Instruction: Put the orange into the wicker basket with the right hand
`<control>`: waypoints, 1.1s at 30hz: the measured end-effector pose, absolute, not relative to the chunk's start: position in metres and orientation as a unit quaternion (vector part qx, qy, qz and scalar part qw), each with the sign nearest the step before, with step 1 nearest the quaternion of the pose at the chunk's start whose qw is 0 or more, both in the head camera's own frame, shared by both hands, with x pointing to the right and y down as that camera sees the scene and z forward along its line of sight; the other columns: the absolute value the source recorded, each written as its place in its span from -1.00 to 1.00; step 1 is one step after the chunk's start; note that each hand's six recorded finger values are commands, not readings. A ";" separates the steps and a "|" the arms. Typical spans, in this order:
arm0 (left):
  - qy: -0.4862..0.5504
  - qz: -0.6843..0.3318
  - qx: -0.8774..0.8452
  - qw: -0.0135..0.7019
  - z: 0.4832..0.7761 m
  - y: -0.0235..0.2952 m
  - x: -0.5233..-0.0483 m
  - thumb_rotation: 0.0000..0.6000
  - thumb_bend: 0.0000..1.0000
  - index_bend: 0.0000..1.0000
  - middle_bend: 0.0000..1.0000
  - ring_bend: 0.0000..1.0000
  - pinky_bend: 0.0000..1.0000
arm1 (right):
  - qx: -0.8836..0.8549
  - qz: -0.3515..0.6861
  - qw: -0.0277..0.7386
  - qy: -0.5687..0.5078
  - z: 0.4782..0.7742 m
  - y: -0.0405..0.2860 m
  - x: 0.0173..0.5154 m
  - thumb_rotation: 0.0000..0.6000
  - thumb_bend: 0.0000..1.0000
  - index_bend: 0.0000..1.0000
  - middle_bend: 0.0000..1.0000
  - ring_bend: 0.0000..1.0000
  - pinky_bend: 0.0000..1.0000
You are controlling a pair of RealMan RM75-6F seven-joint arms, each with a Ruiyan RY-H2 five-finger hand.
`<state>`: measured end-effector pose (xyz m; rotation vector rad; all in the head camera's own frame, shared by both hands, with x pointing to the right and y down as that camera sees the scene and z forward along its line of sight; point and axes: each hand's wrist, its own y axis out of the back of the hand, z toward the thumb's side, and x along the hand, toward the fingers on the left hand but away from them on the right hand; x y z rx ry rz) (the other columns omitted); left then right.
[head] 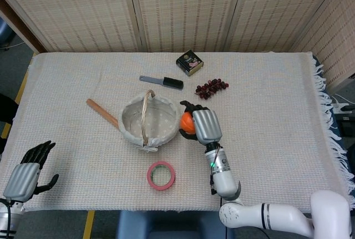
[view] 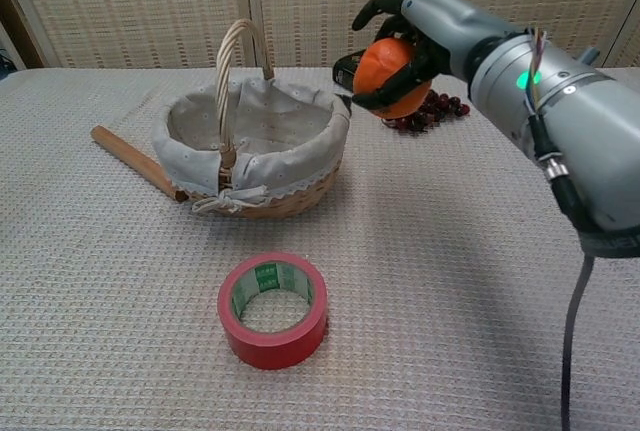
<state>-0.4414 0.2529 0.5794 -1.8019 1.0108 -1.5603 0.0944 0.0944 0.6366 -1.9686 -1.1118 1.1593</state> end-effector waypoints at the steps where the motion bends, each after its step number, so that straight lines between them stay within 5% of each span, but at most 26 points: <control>1: 0.376 -0.580 -0.670 0.272 0.579 0.253 -0.442 1.00 -0.31 -1.00 -1.00 -1.00 -0.84 | -0.741 0.435 0.297 -0.416 0.638 0.094 0.088 1.00 -0.45 -0.49 0.38 0.46 0.72; 7: 0.374 -0.579 -0.672 0.271 0.579 0.254 -0.442 1.00 -0.31 -1.00 -1.00 -1.00 -0.84 | -0.747 0.432 0.295 -0.410 0.651 0.096 0.049 1.00 -0.45 -0.43 0.38 0.44 0.72; 12: 0.375 -0.578 -0.674 0.267 0.579 0.254 -0.442 1.00 -0.31 -1.00 -1.00 -1.00 -0.84 | -0.743 0.434 0.300 -0.411 0.662 0.095 0.028 1.00 -0.45 -0.38 0.38 0.34 0.49; 14: 0.375 -0.578 -0.674 0.265 0.579 0.254 -0.442 1.00 -0.31 -1.00 -1.00 -1.00 -0.84 | -0.742 0.435 0.301 -0.412 0.666 0.095 0.024 1.00 -0.45 -0.36 0.30 0.22 0.35; 16: 0.375 -0.578 -0.675 0.265 0.579 0.254 -0.442 1.00 -0.31 -1.00 -1.00 -1.00 -0.84 | -0.743 0.434 0.301 -0.411 0.670 0.097 0.019 1.00 -0.46 -0.24 0.01 -0.12 0.05; 20: 0.374 -0.577 -0.676 0.264 0.579 0.254 -0.442 1.00 -0.31 -1.00 -1.00 -1.00 -0.84 | -0.751 0.429 0.299 -0.403 0.673 0.101 0.014 1.00 -0.63 -0.90 -0.65 -0.81 -0.55; 22: 0.374 -0.578 -0.676 0.264 0.579 0.254 -0.442 1.00 -0.31 -1.00 -1.00 -1.00 -0.84 | -0.750 0.428 0.301 -0.405 0.671 0.099 0.015 1.00 -0.71 -1.00 -0.88 -0.98 -0.70; 33: 0.374 -0.579 -0.674 0.264 0.579 0.253 -0.443 1.00 -0.31 -1.00 -1.00 -1.00 -0.84 | -0.742 0.415 0.322 -0.417 0.648 0.085 0.029 1.00 -0.76 -1.00 -1.00 -1.00 -0.80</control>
